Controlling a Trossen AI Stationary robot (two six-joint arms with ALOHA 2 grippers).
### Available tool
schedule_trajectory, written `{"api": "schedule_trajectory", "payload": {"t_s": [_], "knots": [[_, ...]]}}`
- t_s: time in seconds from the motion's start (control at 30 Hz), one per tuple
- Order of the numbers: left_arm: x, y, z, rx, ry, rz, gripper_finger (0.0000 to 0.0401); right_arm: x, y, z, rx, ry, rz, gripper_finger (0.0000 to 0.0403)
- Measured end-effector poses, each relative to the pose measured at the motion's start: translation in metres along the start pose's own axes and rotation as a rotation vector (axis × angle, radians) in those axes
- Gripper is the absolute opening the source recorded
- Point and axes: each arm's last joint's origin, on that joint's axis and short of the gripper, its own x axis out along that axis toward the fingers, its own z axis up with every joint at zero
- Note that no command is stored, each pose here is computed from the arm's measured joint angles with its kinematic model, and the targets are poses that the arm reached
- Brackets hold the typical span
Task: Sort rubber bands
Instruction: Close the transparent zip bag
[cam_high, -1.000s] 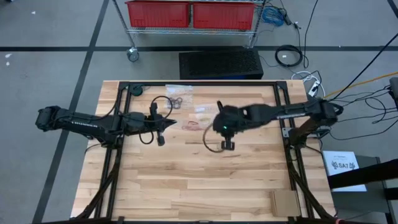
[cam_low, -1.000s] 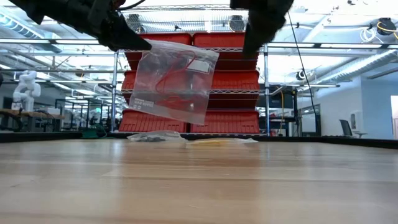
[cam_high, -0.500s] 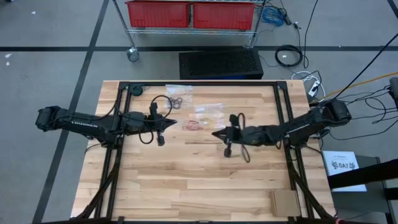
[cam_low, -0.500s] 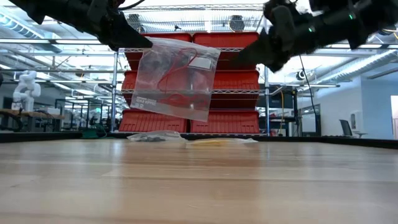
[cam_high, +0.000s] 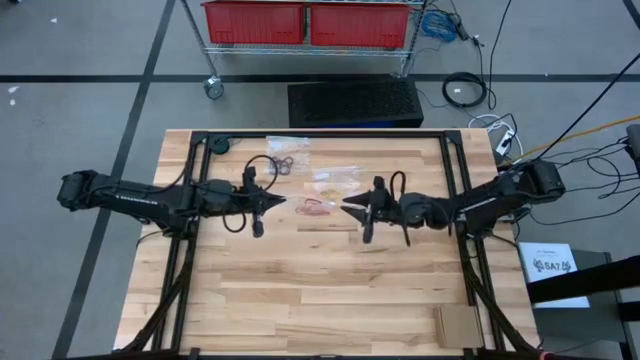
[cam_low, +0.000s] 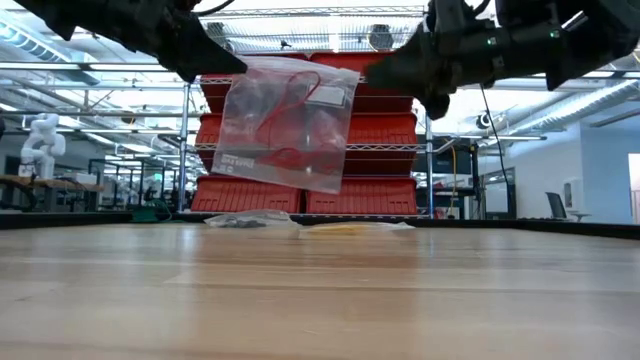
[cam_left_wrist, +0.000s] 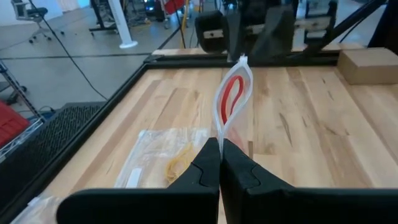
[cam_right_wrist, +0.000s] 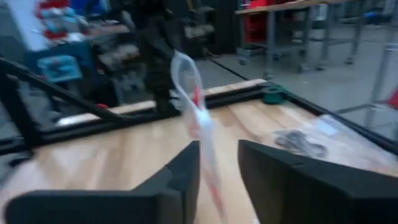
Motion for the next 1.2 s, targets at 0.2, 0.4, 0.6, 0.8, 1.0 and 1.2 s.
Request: {"api": "schedule_trajectory", "payload": {"t_s": [0.2, 0.4, 0.6, 0.8, 1.0, 1.2], "knots": [[0.002, -0.001, -0.001, 0.0, 0.0, 0.0, 0.0, 0.003, 0.0, 0.006, 0.025, -0.015, 0.051, 0.015], [0.005, -0.001, -0.001, 0.0, -0.001, -0.001, 0.0, 0.012, -0.001, 0.002, 0.015, 0.004, 0.04, 0.0135], [0.005, -0.001, 0.0, -0.001, -0.007, -0.001, 0.0, 0.025, 0.0, -0.008, -0.024, 0.047, 0.031, 0.0081], [0.005, -0.001, 0.003, -0.008, -0.043, -0.014, 0.0, 0.033, 0.005, 0.006, -0.088, 0.024, 0.036, 0.0008], [0.005, -0.003, 0.016, -0.007, -0.104, -0.052, 0.0, 0.046, 0.014, 0.031, -0.136, 0.07, 0.036, 0.0001], [0.01, -0.007, 0.012, -0.004, -0.059, -0.061, 0.0, 0.053, 0.022, 0.044, -0.202, 0.135, 0.059, 0.0]]}}
